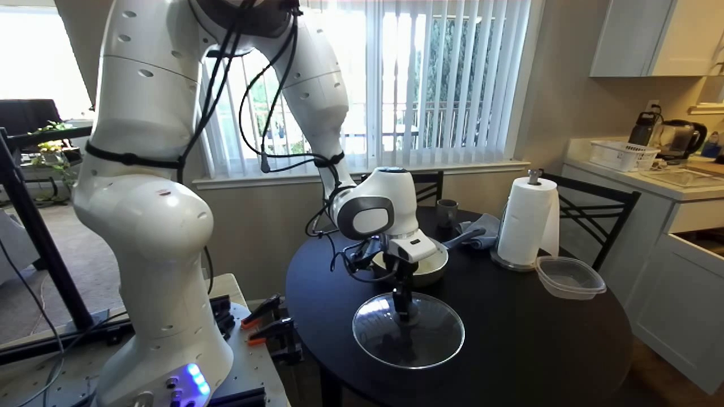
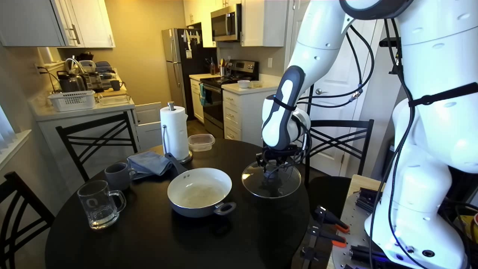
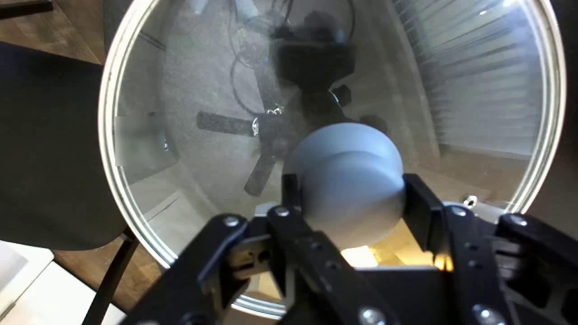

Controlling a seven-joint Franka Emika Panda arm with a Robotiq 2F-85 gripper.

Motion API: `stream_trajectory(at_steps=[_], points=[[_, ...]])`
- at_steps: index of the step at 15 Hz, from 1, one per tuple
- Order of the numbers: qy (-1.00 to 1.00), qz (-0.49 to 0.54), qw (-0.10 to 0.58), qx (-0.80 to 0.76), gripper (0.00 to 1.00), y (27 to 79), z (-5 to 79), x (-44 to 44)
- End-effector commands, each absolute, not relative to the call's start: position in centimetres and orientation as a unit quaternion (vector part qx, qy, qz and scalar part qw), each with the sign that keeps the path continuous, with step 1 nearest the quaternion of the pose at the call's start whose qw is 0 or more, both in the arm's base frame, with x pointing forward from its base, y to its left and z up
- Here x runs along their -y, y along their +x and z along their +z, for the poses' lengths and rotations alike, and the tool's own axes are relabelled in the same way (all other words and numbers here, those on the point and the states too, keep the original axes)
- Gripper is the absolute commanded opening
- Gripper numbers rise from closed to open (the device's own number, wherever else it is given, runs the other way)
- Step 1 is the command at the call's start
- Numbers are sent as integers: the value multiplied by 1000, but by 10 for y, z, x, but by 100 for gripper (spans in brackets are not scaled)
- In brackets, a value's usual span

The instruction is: Put the lid on the pot

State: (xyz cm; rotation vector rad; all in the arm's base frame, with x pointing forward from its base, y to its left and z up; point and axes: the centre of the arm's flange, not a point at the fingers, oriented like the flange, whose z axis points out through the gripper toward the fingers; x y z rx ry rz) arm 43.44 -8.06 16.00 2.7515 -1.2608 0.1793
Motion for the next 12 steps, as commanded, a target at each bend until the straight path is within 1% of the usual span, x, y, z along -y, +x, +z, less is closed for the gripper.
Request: stream_trajectory(at_steps=[1, 4, 7, 10, 12], points=[[902, 77, 31, 425, 32, 419, 202, 81], [900, 83, 14, 427, 32, 432, 217, 79], [910, 85, 3, 405, 32, 465, 239, 59], [926, 66, 15, 372, 32, 515, 253, 28], [936, 45, 35, 348, 32, 552, 258, -1]])
